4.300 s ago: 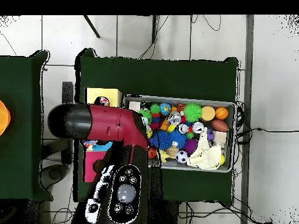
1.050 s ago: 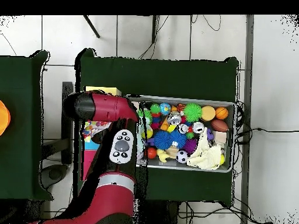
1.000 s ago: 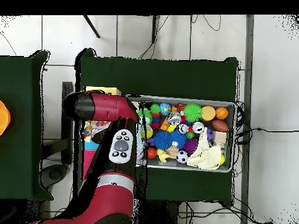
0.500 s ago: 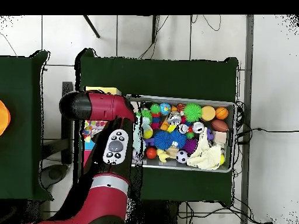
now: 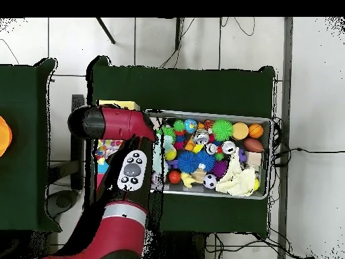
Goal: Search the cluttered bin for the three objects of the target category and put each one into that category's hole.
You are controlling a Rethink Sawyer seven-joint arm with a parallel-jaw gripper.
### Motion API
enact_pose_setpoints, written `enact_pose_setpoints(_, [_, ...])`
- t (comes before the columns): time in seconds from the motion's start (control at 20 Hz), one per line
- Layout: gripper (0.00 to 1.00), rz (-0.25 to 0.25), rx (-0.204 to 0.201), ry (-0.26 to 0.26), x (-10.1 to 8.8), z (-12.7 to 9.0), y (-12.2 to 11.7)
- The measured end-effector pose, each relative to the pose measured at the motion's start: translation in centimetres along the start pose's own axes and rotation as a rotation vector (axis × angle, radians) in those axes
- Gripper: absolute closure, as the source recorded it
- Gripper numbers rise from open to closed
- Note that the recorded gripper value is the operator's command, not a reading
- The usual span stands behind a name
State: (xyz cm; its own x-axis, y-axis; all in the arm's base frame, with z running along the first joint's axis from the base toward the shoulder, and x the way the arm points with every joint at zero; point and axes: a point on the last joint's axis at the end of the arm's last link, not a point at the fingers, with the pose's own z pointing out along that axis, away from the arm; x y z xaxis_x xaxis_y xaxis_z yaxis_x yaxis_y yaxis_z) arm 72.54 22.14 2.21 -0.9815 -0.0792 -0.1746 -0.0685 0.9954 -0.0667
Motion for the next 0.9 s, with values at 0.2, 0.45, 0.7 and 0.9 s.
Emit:
enact_pose_setpoints(0.2, [0.0, 0.0, 0.003, -0.001, 0.03, -0.01, 0.01])
enact_pose_setpoints(0.45, [0.0, 0.001, 0.004, -0.001, 0.03, -0.02, 0.02])
enact_pose_setpoints(0.7, [0.0, 0.001, 0.006, -0.001, 0.05, -0.04, 0.02])
enact_pose_setpoints(0.9, [0.0, -0.001, 0.008, 0.001, 0.15, -0.12, 0.1])
